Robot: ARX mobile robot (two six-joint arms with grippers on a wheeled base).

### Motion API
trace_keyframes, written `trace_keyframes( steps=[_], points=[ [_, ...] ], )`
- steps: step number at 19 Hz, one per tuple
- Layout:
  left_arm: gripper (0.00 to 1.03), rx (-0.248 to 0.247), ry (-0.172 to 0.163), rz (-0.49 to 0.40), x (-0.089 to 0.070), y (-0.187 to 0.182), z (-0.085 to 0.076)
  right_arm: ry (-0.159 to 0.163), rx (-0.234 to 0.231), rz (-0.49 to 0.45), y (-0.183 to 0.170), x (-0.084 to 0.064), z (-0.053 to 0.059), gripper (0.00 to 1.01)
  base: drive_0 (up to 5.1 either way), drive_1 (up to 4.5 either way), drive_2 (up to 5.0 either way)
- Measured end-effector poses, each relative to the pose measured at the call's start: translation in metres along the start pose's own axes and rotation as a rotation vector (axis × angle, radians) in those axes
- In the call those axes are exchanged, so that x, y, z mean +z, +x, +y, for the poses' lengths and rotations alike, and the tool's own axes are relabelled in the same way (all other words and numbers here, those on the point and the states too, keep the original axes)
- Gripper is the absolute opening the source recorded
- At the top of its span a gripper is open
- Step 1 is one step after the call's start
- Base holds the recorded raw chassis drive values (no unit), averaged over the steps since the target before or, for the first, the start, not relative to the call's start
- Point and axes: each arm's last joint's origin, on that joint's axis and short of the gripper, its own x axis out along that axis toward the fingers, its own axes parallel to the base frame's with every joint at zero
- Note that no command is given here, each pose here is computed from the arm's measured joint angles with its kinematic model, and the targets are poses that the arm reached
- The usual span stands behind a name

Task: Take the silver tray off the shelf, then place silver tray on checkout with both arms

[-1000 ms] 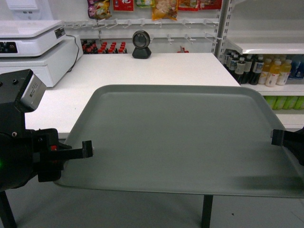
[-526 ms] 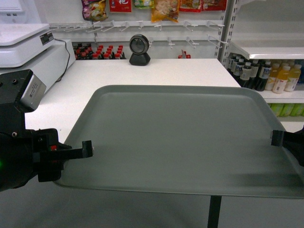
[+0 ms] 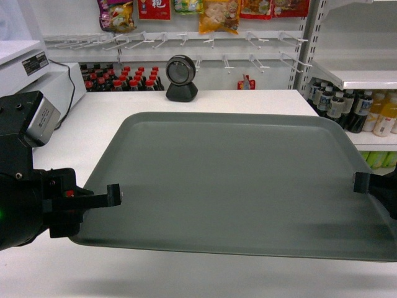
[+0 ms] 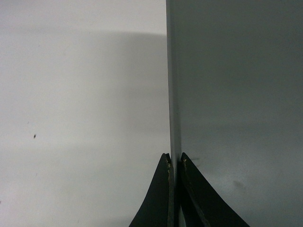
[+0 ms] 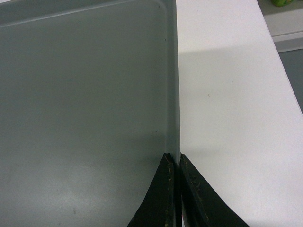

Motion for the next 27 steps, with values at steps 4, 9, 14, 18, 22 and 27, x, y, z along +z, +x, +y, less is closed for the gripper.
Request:
trace_keyframes(
  steps=[4, 9, 14, 18, 22, 27],
  points=[
    [0.02, 0.001, 0.0, 0.0, 0.0, 0.0, 0.0, 0.0, 0.001, -0.001, 0.0, 0.0, 0.0, 0.02, -0.1, 4.1, -4.3],
    [0.03, 0.076, -0.008, 0.052, 0.001, 0.003, -0.004, -0.001, 0.012, -0.003, 0.0, 0.001, 0.001, 0.02, -0.1, 4.23, -4.4],
    [0.03, 0.195, -0.149, 0.076, 0.01, 0.048, 0.014, -0.118, 0.179, -0.028, 0.051, 0.018, 0.007, 0.02, 0.0, 0.85, -0.9],
    [0.03, 0.2, -0.142, 0.081, 0.005, 0.085, 0.036, -0.126, 0.208, -0.016, 0.104, 0.015, 0.018, 0.02, 0.0, 0.0, 0.0],
    [0.03, 0.22, -0.07, 0.131, -0.009, 0.109, 0.045, -0.1, 0.163, 0.093, 0.137, -0.008, 0.021, 0.02, 0.0, 0.0, 0.0],
    [0.6, 0.157, -0.051, -0.369, 0.04, 0.055, 0.021, -0.14, 0.065, -0.315, 0.098, 0.026, 0.007, 0.57, 0.0, 0.0, 0.0]
  ],
)
